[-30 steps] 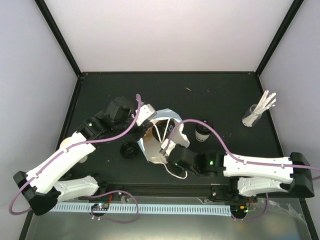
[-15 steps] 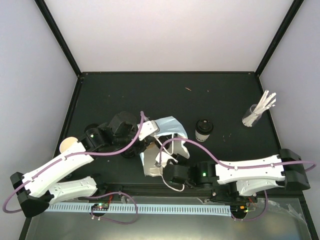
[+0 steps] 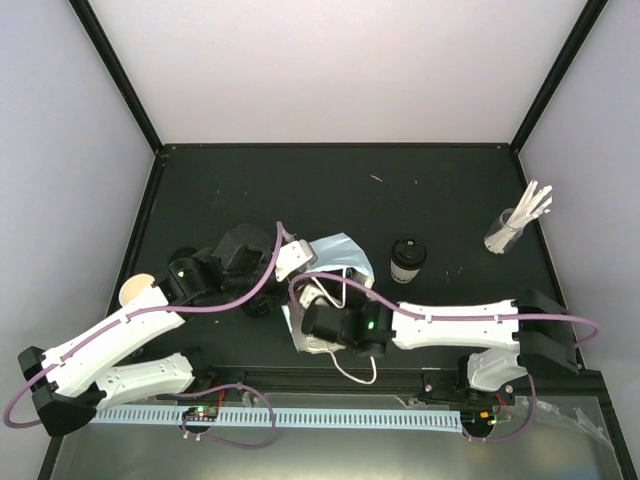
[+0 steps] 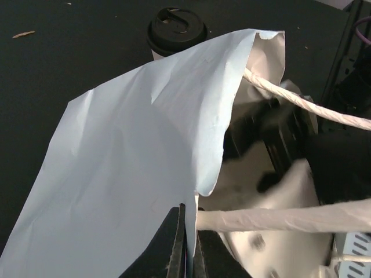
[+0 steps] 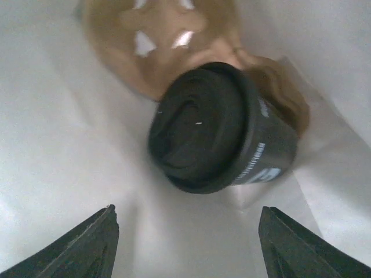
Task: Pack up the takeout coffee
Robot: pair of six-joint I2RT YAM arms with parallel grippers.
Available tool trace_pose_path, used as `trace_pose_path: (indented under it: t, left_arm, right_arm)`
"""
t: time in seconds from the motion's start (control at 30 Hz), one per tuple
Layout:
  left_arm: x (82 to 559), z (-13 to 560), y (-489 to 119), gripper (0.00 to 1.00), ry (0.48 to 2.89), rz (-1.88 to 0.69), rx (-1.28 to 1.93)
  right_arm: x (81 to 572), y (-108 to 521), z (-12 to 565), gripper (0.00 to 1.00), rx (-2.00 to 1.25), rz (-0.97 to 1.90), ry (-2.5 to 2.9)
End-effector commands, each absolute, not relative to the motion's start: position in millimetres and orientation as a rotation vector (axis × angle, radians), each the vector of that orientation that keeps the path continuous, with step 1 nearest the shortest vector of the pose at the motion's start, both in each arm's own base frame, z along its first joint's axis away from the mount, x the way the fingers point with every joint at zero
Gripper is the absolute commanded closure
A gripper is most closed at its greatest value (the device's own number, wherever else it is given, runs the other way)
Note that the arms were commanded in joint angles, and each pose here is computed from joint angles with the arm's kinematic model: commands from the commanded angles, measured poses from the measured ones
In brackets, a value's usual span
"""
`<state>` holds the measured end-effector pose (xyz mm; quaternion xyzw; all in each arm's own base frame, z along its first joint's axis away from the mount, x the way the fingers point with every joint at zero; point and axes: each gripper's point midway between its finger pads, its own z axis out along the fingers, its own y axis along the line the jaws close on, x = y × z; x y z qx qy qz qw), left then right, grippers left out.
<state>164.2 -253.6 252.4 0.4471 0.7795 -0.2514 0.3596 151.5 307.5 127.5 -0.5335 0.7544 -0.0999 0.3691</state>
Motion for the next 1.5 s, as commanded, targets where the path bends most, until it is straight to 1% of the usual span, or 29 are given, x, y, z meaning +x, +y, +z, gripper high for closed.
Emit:
trace_pose_path:
  t: [0.0,0.03,0.1,0.23,0.37,0.43,0.53,0.8,0.87,0.9,1.17,1.27,1.37,1.47]
  left_arm:
    - [157,253,-255,0.98,2.011,-0.699,1.137]
    - [157,250,-256,0.98,2.019,-0.703,1.135]
    - [156,245,-256,0.99,2.031,-0.711,1.137]
    - [152,241,-260,0.99,2.034,-0.741,1.151]
    - [152,239,-263,0.98,2.035,-0.756,1.157]
    - [151,239,-265,0.98,2.032,-0.768,1.159]
    - [151,238,-268,0.98,2.029,-0.782,1.160]
    - [148,236,-273,0.98,2.023,-0.816,1.179]
    - [147,238,-273,0.98,2.014,-0.825,1.179]
    - [146,238,-273,0.98,2.013,-0.828,1.181]
    - [145,250,-270,0.98,1.977,-0.843,1.138]
    - [150,258,-263,0.98,1.971,-0.815,1.074]
    - [150,273,-260,0.99,1.905,-0.829,1.040]
    - [145,278,-262,0.98,1.840,-0.876,1.038]
  right_arm:
    - [169,312,155,0.28,-1.124,-0.029,2.026]
    - [172,311,158,0.24,-1.076,-0.011,2.030]
    - [181,305,158,0.21,-0.985,-0.025,2.037]
    - [198,298,150,0.09,-0.844,-0.037,2.087]
    - [206,303,139,0.04,-0.815,0.005,2.120]
    - [214,302,137,0.01,-0.760,-0.023,2.126]
    - [224,302,129,0.00,-0.704,-0.052,2.153]
    - [236,328,112,0.00,-0.725,0.029,2.106]
    - [238,335,111,0.02,-0.739,0.060,2.095]
    - [238,339,111,0.04,-0.747,0.081,2.083]
    - [223,339,125,0.34,-0.740,0.303,1.970]
    - [218,332,118,0.42,-0.753,0.300,1.990]
    - [215,324,104,0.43,-0.746,0.276,2.041]
    - [209,324,98,0.43,-0.752,0.330,2.051]
